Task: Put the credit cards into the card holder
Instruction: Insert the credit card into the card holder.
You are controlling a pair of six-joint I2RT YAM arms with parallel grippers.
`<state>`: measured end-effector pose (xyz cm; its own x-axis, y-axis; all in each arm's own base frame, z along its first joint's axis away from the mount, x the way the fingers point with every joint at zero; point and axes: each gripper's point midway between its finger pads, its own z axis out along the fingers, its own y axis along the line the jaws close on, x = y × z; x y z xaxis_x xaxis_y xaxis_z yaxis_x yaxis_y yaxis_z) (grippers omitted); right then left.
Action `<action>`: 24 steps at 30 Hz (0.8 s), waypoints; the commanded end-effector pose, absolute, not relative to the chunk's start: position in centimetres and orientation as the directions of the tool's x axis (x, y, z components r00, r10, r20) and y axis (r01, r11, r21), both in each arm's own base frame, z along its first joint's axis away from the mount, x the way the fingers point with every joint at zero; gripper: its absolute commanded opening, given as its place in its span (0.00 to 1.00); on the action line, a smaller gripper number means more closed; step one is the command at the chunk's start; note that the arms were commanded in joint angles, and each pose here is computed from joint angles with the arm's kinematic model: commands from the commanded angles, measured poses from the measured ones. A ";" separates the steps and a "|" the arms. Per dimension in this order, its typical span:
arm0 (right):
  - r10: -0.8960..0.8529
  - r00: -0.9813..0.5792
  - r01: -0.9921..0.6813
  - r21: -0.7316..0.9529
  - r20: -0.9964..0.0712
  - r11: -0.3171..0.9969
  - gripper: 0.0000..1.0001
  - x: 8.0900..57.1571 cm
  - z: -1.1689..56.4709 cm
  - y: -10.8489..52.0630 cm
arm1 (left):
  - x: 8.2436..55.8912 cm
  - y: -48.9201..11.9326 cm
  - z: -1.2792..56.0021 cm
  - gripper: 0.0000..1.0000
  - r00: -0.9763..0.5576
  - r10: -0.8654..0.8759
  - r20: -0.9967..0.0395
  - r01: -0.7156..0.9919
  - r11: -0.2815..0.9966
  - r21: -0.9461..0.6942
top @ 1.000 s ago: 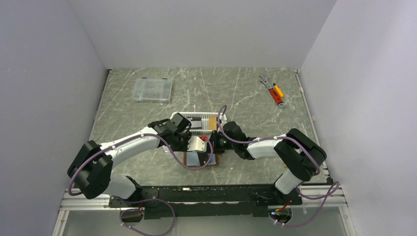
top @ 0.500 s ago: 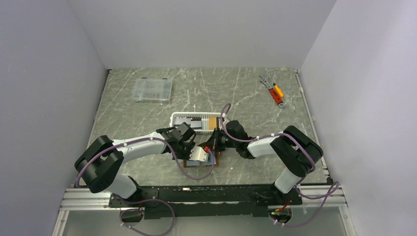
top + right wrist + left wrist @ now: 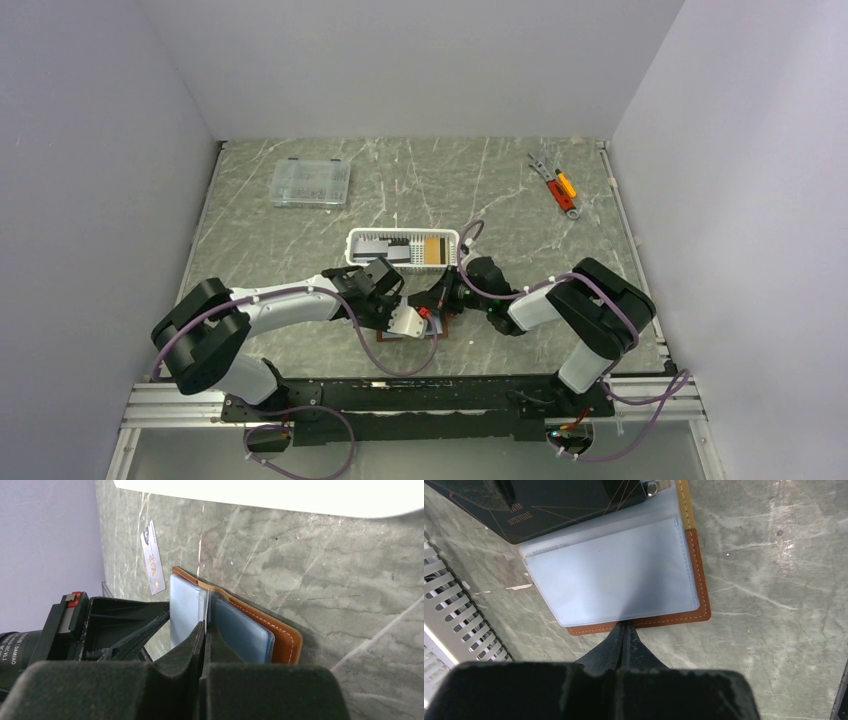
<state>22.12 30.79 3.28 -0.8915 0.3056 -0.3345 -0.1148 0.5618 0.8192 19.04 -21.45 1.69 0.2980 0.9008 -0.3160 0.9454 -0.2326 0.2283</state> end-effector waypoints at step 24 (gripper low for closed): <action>0.356 -0.842 -0.163 0.820 -0.406 0.549 0.00 23.0 5.0 30.2 | 13.8 -20.7 -1.0 0.00 0.220 0.924 -0.313 0.975 -0.204 0.083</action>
